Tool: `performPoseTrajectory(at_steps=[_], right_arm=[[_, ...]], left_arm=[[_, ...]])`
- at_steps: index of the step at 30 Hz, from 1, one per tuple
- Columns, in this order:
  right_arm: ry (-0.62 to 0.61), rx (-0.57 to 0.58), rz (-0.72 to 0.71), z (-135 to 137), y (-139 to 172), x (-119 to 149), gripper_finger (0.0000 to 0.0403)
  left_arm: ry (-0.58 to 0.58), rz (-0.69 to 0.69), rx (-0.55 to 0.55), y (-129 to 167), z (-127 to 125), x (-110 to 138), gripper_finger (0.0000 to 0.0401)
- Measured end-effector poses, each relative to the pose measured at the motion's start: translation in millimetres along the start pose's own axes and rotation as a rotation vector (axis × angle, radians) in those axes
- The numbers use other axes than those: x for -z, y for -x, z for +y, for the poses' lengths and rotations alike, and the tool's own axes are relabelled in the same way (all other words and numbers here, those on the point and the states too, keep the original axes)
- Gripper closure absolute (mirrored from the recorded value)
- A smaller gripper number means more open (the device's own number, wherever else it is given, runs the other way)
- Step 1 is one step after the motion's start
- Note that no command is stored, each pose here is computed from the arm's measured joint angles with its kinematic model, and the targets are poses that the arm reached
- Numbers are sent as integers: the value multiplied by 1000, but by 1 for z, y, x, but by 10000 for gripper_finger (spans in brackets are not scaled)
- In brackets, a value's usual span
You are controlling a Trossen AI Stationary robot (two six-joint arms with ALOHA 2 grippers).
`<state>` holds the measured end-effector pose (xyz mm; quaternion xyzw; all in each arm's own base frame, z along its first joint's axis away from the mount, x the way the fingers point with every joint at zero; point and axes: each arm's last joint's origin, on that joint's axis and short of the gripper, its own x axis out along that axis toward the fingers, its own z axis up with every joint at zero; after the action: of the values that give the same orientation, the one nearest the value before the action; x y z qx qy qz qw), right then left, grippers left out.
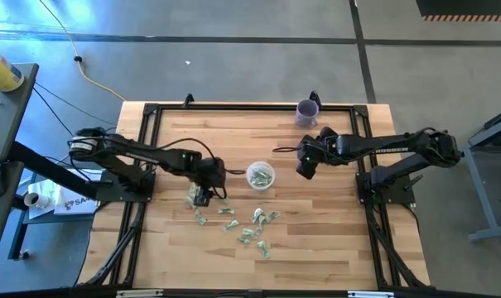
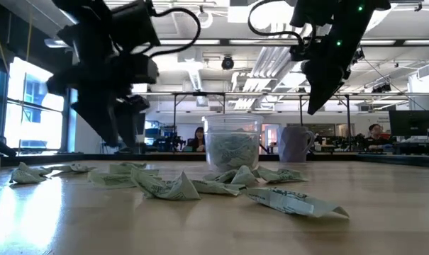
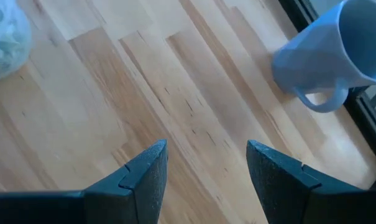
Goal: Pick and place Stevia / Truvia into bins
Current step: Put the green stevia packet into the transparent container
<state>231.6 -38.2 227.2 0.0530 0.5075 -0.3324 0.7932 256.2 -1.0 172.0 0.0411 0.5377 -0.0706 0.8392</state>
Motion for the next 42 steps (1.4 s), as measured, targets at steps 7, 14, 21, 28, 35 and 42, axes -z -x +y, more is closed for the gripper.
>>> performPoseTrajectory(at_steps=[7,14,21,28,35,42], right_arm=[[29,-2,28,-7,-4,-1,194],[32,5,41,-12,-6,-2,194],[39,16,51,-13,-6,-1,194],[56,42,28,-15,-2,-1,194],[-7,71,-50,-31,23,5,195],[-87,87,-47,-41,36,14,194]], left_arm=[[-28,-13,97,-25,-2,-5,147],[-44,33,94,-43,-2,-3,199],[-67,51,48,-45,0,-3,308],[-123,121,-86,-30,9,-18,375],[-165,107,-281,17,63,-56,358],[-179,-202,-231,56,95,-102,375]])
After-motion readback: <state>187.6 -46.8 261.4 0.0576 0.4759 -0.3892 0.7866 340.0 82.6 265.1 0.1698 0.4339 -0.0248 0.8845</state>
